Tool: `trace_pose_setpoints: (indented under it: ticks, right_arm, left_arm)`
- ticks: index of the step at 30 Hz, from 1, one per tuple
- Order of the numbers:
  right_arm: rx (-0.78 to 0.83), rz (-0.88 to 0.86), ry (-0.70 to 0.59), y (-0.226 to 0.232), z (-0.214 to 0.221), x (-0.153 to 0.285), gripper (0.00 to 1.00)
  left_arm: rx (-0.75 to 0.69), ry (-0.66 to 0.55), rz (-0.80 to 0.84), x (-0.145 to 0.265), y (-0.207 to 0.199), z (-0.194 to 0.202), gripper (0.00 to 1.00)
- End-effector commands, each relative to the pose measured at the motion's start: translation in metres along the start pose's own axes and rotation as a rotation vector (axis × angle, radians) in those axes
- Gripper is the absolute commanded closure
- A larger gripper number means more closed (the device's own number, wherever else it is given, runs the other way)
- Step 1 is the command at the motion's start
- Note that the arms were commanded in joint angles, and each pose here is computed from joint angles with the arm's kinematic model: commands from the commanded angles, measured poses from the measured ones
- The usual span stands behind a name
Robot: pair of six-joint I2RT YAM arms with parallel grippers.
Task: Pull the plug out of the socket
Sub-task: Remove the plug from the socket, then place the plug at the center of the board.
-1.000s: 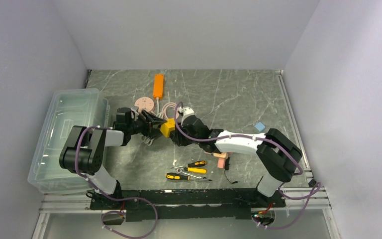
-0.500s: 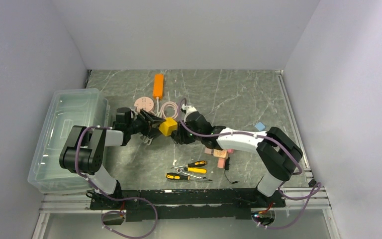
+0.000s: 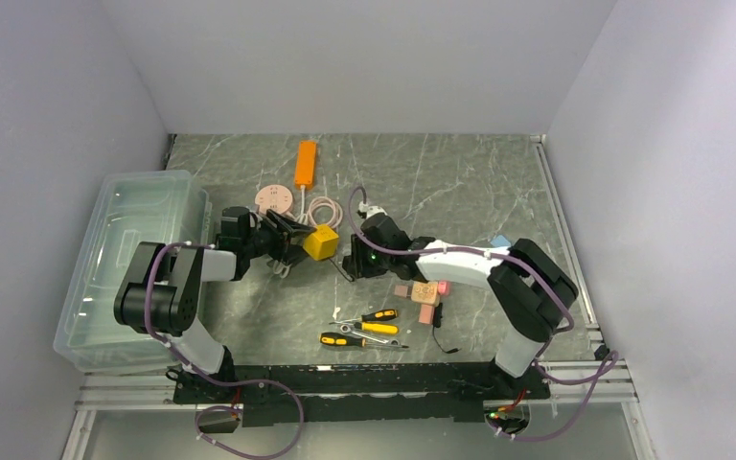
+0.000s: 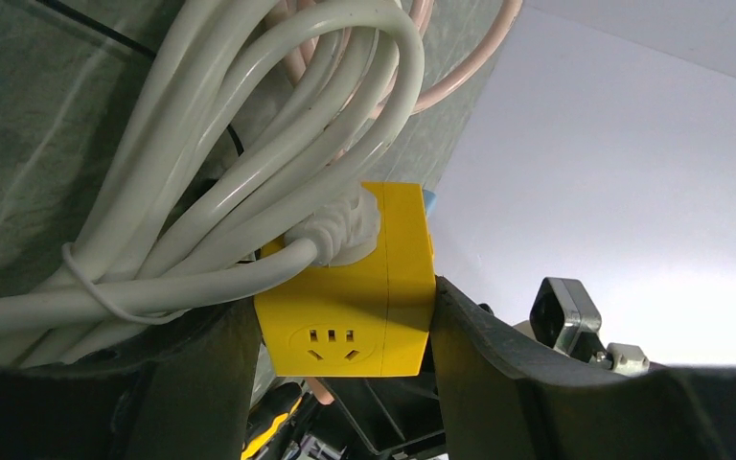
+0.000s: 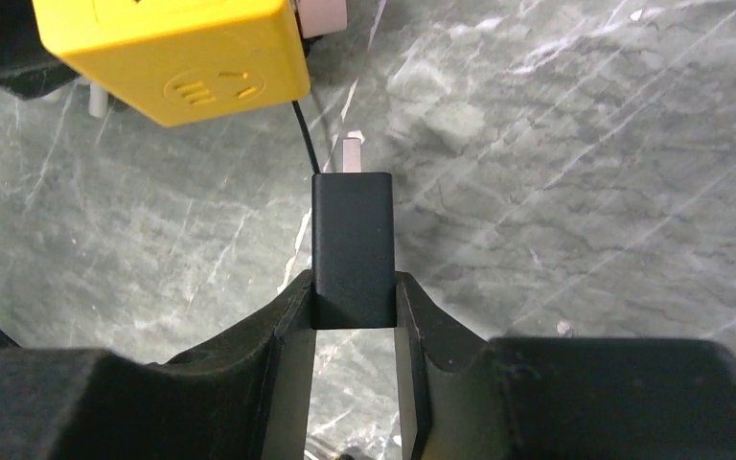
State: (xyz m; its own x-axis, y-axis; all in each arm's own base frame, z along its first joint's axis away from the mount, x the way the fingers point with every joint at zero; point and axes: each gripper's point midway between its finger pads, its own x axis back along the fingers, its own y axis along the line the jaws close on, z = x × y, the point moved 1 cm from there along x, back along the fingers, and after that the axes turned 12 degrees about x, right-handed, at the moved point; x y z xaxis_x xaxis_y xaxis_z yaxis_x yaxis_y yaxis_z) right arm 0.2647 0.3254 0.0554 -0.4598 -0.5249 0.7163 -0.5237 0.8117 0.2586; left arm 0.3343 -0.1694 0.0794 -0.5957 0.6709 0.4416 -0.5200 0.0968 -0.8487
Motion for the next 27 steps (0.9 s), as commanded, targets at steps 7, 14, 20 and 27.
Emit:
trace_pose_setpoints:
  ticks: [7,14,20,27]
  right_arm:
    - [-0.006,0.127,-0.154,-0.019,-0.039,0.046,1.0]
    - [-0.082,0.281,-0.212,-0.082,-0.061,0.087,1.0]
    - [-0.082,0.455,-0.309,-0.138,-0.092,0.149,1.0]
    - [-0.177,0.664,-0.384,-0.209,-0.11,0.224,1.0]
  left_arm:
    - [-0.127,0.027,0.117,0.003,-0.038,0.002,1.0]
    - [-0.28,0.156,0.221,0.009,-0.086,0.02,1.0]
    - [-0.429,0.252,0.258,0.018,-0.113,0.037,1.0]
    - [-0.667,0.296,0.274,0.039,-0.14,0.057,1.0]
